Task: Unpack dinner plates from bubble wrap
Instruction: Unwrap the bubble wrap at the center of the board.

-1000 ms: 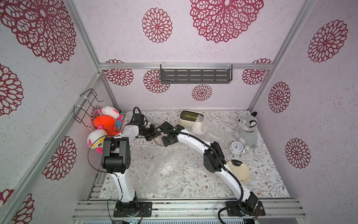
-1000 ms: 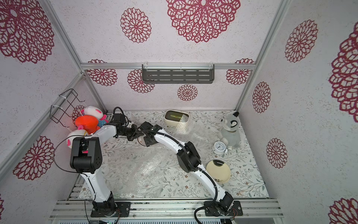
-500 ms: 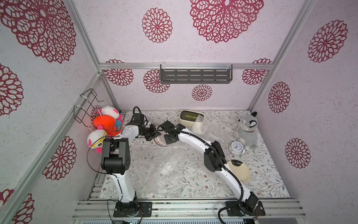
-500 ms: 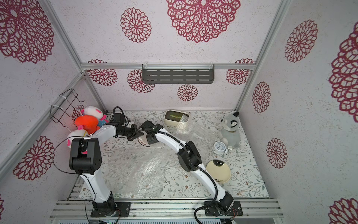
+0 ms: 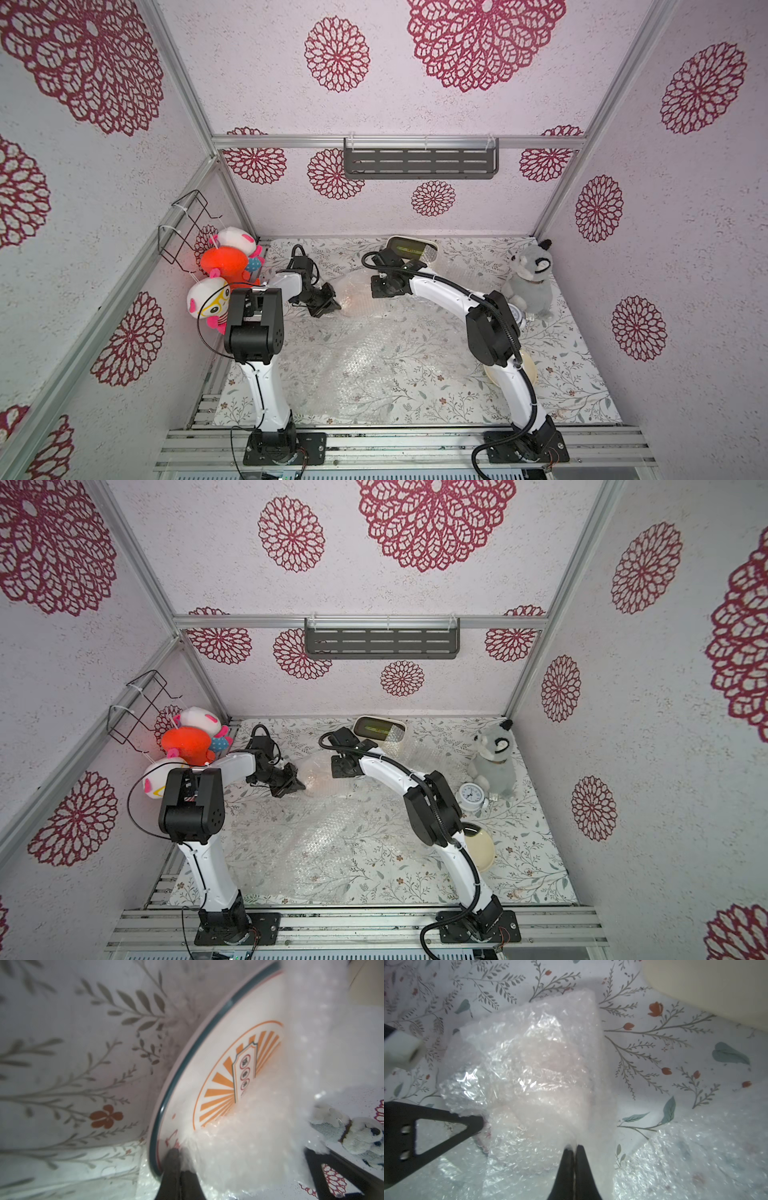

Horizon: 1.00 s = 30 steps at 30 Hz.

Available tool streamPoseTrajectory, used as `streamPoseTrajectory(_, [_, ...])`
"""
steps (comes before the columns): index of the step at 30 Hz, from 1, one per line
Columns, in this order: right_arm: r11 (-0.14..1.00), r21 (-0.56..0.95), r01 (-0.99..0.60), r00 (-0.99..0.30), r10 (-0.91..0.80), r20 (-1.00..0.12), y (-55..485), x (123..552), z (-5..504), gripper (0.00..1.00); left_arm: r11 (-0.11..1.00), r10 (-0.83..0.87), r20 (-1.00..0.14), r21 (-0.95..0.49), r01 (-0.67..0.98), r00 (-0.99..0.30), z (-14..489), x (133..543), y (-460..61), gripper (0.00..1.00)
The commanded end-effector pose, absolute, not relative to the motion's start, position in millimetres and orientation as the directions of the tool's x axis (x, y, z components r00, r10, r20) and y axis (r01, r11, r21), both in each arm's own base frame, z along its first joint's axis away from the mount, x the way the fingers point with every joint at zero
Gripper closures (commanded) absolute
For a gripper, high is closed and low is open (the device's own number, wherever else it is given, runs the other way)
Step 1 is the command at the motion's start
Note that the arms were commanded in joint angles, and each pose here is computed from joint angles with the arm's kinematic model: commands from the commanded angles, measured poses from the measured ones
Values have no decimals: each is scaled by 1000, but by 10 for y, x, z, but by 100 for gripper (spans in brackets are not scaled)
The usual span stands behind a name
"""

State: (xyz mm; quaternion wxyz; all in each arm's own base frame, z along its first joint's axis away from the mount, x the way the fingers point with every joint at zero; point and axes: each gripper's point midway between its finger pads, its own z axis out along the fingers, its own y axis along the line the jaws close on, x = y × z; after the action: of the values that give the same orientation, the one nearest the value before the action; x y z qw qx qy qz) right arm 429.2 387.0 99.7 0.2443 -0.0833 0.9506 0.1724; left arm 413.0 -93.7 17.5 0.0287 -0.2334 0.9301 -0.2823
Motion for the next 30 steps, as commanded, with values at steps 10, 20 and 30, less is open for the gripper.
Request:
streamPoseTrajectory(10, [898,430,-94,-865,140,-481,3532,4448,1162,100,763,-493,93,-431,-481,-865,-66,4010,-637,100])
streamPoseTrajectory(20, [870,492,22,-845,280,-456,3164,4558,1110,100,759,-532,97,-387,-524,-841,-150,3957,-486,100])
streamPoseTrajectory(30, [834,552,9,-857,291,-425,3196,4568,1119,100,701,-570,124,-442,-560,-812,-150,4031,-529,100])
